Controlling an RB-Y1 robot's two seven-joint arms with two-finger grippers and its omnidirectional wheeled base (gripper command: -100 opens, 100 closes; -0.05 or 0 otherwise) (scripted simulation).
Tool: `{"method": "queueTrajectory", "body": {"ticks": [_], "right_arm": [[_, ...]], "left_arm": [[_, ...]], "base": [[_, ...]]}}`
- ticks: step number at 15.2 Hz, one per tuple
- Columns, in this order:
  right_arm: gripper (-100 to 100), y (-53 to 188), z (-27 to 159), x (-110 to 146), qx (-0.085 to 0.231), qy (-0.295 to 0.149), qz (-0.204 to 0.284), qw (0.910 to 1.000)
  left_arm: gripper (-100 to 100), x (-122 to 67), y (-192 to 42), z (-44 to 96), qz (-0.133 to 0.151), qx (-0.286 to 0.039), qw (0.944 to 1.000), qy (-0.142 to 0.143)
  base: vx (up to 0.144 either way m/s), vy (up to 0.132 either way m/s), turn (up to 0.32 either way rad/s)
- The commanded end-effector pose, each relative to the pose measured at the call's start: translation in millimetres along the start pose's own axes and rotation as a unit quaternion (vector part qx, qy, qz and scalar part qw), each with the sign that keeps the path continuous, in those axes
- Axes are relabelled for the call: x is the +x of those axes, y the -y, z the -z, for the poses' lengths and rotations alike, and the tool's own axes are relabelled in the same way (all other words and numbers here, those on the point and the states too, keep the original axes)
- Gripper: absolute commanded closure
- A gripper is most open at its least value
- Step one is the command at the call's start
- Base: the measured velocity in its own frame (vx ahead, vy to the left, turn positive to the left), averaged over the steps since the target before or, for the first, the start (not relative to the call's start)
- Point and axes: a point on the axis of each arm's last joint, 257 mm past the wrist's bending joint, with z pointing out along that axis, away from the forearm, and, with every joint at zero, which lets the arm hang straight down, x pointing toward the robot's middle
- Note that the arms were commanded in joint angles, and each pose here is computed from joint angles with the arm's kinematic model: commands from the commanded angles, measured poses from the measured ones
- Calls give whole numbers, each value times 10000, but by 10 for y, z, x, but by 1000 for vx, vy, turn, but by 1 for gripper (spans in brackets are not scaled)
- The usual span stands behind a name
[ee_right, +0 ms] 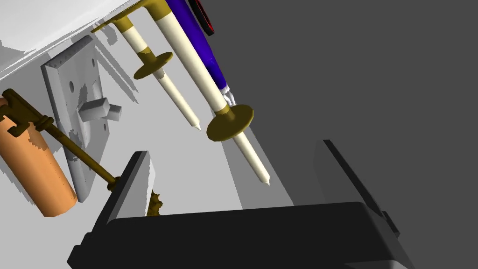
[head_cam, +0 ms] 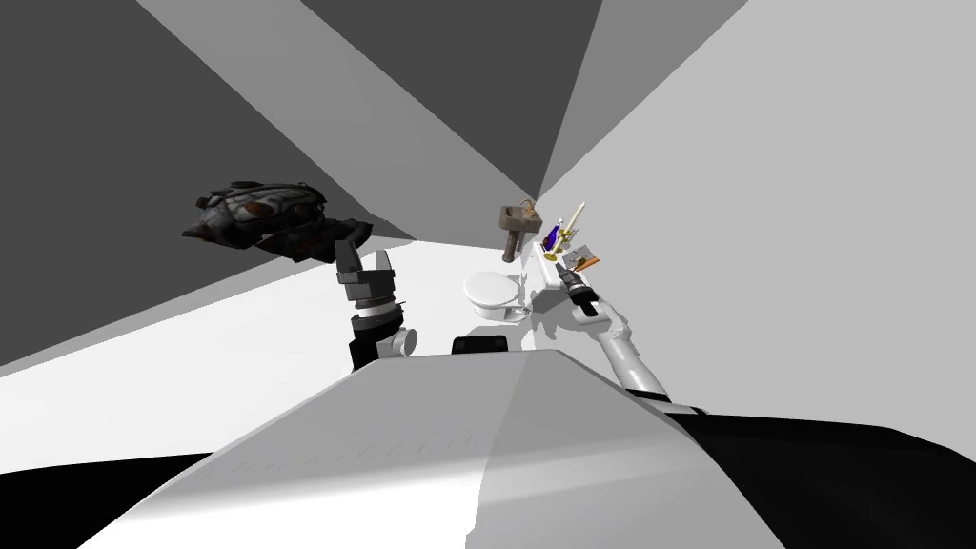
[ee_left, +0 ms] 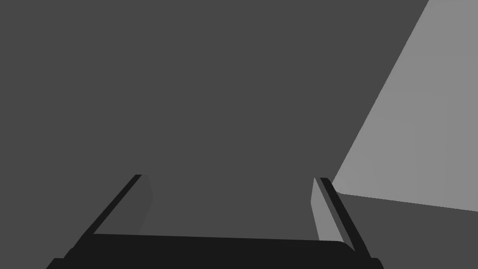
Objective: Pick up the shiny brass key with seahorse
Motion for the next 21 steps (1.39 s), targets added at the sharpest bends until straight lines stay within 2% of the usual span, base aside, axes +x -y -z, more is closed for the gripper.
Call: {"method": "queueTrajectory", "body": {"ticks": [1, 2, 3, 4, 5, 6, 7, 8, 9, 11, 12, 13, 14, 16, 17, 19, 20, 21], "right_arm": [[-100, 195, -10, 27, 191, -51, 84, 9998], [-100, 325, -71, -98, 343, -6, 311, 9989], [-100, 436, -49, -40, 452, -65, 305, 9985], [-100, 553, -106, -178, 597, -9, 520, 9969], [-100, 681, -76, -115, 721, -77, 512, 9961], [-100, 684, -75, -113, 724, -79, 512, 9960], [-100, 844, -112, -234, 916, -44, 710, 9933], [-100, 920, -90, -197, 990, -86, 704, 9926], [-100, 1031, -131, -344, 1140, -24, 891, 9895], [-100, 1148, -94, -287, 1252, -89, 881, 9882], [-100, 1286, -116, -420, 1433, -44, 1050, 9841], [-100, 1365, -87, -381, 1510, -90, 1043, 9830], [-100, 1465, -113, -529, 1657, -26, 1200, 9788], [-100, 1571, -70, -477, 1761, -89, 1189, 9771], [-100, 1678, -83, -615, 1919, -35, 1330, 9724], [-100, 1765, -44, -572, 2003, -87, 1319, 9708], [-100, 1880, -43, -698, 2171, -45, 1444, 9654], [-100, 1945, -11, -665, 2235, -86, 1435, 9640]], "left_arm": [[0, 0, 0, 0, 0, 0, 10000, 0], [0, 0, 0, 0, 0, 0, 10000, 0], [0, 0, 0, 0, 0, 0, 10000, 0], [0, 0, 0, 0, 0, 0, 10000, 0], [0, 0, 0, 0, 0, 0, 10000, 0], [0, 0, 0, 0, 0, 0, 10000, 0], [0, 0, 0, 0, 0, 0, 10000, 0], [0, 0, 0, 0, 0, 0, 10000, 0], [0, 0, 0, 0, 0, 0, 10000, 0], [0, 0, 0, 0, 0, 0, 10000, 0], [0, 0, 0, 0, 0, 0, 10000, 0], [0, 0, 0, 0, 0, 0, 10000, 0], [0, 0, 0, 0, 0, 0, 10000, 0], [0, 0, 0, 0, 0, 0, 10000, 0], [0, 0, 0, 0, 0, 0, 10000, 0], [0, 0, 0, 0, 0, 0, 10000, 0], [0, 0, 0, 0, 0, 0, 10000, 0], [0, 0, 0, 0, 0, 0, 10000, 0]], "base": [[19, 93, -8], [35, 98, -9], [40, 103, -7], [29, 128, -11], [27, 118, -14], [24, 73, -9], [35, 90, -4], [36, 101, -6], [46, 107, -7], [33, 86, -10], [21, 78, -3], [29, 88, -2], [43, 114, -2], [32, 99, -10], [27, 90, 1], [28, 81, -4], [26, 65, -2], [30, 68, 1]]}}
